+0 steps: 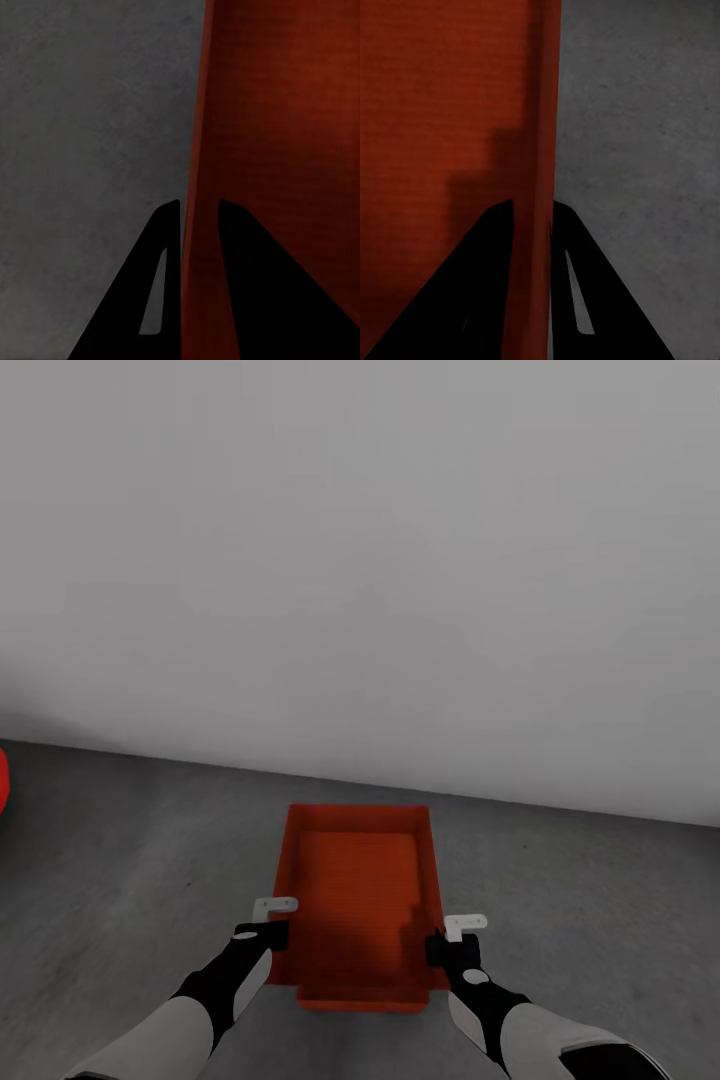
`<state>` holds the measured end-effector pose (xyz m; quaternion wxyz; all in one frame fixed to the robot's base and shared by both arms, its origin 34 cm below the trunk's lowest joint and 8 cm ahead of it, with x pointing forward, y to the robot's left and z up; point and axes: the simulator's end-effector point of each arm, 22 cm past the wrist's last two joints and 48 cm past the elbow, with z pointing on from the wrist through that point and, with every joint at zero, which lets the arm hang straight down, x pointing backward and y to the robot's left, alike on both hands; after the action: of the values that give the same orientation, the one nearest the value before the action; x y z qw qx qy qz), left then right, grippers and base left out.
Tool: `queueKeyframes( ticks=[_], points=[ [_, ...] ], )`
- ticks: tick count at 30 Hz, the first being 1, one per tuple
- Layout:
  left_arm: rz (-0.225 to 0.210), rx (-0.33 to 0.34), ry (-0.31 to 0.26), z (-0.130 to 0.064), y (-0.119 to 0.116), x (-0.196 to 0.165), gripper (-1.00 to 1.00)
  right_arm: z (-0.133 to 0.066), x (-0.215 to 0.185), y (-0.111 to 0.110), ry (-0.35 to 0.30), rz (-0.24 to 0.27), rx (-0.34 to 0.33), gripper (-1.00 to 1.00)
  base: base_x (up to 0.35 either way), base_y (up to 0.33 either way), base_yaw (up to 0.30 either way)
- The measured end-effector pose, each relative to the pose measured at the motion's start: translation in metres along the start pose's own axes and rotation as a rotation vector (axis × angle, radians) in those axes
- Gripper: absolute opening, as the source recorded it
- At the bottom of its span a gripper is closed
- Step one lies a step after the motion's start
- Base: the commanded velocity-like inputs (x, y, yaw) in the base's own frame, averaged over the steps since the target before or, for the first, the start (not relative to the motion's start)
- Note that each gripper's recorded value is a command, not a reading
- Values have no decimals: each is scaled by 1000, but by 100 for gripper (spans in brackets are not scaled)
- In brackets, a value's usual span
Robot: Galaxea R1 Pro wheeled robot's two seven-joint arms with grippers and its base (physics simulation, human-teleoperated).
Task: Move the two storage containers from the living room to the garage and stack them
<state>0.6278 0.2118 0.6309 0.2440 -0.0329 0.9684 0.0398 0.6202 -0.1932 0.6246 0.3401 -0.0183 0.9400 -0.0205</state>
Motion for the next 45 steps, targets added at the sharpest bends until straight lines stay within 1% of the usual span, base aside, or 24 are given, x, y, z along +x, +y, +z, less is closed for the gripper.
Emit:
queueKeyframes(
  ticks=[45],
  points=[
    [1,0,-2,55,-4,21,-100,49,32,3,-2,1,0,-100,0,0,0]
  ],
)
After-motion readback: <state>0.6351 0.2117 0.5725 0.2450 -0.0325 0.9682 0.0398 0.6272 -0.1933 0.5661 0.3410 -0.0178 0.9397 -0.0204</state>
